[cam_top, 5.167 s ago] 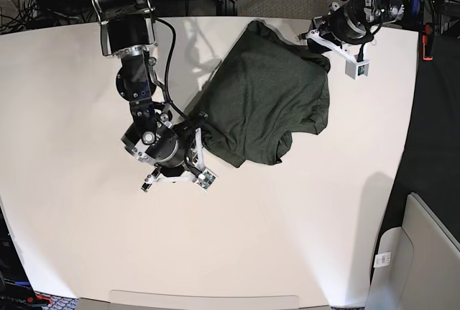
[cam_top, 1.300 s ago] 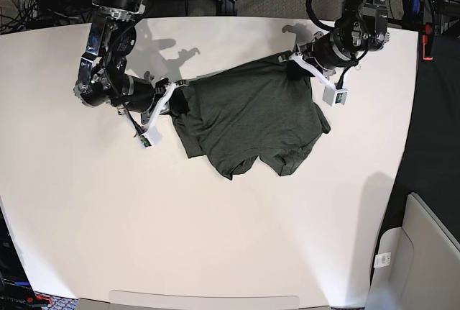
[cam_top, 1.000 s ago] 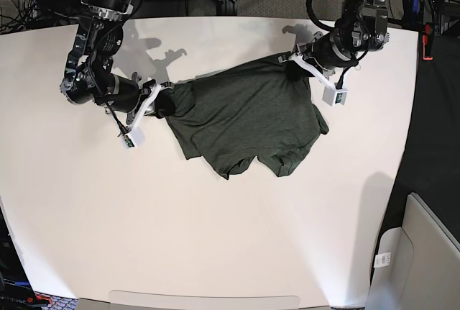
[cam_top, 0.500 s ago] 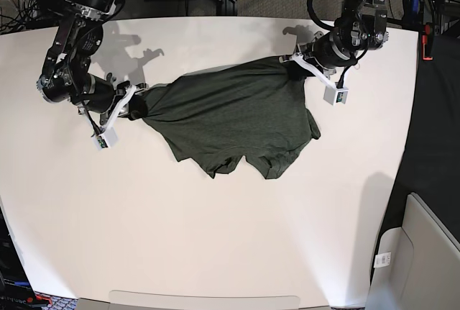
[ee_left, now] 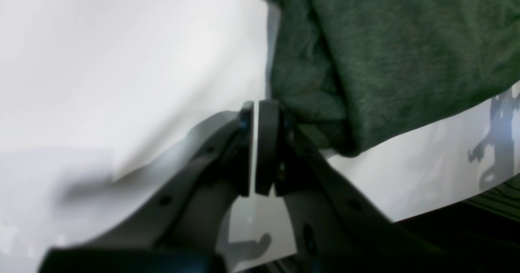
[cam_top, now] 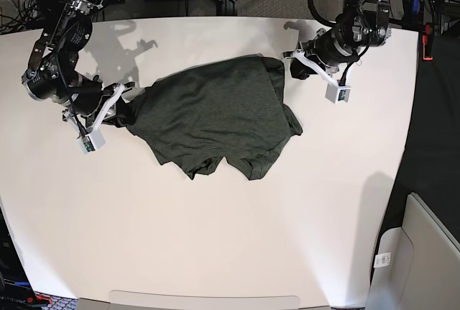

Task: Fold the T-shirt properly
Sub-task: 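Stretch the shirt out by pulling the right gripper away from the left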

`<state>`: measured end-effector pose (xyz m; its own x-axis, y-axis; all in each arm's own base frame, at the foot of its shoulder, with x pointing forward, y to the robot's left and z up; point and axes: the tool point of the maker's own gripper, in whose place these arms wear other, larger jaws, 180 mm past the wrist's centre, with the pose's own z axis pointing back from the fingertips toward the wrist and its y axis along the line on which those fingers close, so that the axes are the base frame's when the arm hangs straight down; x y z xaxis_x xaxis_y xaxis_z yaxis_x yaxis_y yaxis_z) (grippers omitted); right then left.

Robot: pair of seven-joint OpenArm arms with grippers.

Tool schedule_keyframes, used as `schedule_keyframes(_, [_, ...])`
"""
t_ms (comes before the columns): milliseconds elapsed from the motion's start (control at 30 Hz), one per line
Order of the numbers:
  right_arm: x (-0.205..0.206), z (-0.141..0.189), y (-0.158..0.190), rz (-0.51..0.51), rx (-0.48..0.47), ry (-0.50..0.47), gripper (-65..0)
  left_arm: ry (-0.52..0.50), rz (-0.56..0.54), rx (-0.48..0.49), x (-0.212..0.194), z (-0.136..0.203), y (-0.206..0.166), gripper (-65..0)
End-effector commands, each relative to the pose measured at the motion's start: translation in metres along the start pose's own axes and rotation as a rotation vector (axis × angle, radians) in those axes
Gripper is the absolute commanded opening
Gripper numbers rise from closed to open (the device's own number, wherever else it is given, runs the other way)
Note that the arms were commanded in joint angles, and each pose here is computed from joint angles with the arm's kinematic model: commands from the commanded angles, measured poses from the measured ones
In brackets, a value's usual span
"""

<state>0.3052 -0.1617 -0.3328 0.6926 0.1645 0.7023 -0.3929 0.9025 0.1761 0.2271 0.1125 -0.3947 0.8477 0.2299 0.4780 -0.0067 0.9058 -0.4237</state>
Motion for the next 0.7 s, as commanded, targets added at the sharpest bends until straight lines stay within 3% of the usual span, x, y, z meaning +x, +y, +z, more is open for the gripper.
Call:
schedule_keyframes(0, [0.017,0.006,-0.002,0.023,-0.007,-0.053,-55.9,-0.029,-0.012,-0.015,0.009,0.003,-0.005,-64.4])
schedule_keyframes(167, [0.021,0.026,-0.013,0.014,-0.071,-0.099,-39.3,-0.032,-0.008,-0.011,0.010,0.003,-0.003,-64.4])
schedule_keyframes(333, [0.035,0.058,-0.029,0.019,-0.170,-0.179,-38.5,-0.034,-0.008,-0.010,0.011,0.002,-0.002,-64.4])
schedule_keyframes(500, [0.035,0.050,-0.004,0.008,-0.067,-0.205,-38.5,-0.044,-0.006,-0.009,0.013,0.003,-0.002,-64.4])
schedule_keyframes(667, [0.031,0.010,0.072,0.073,0.132,-0.149,-38.5,-0.071,0.014,0.020,0.020,0.008,0.010,-64.4])
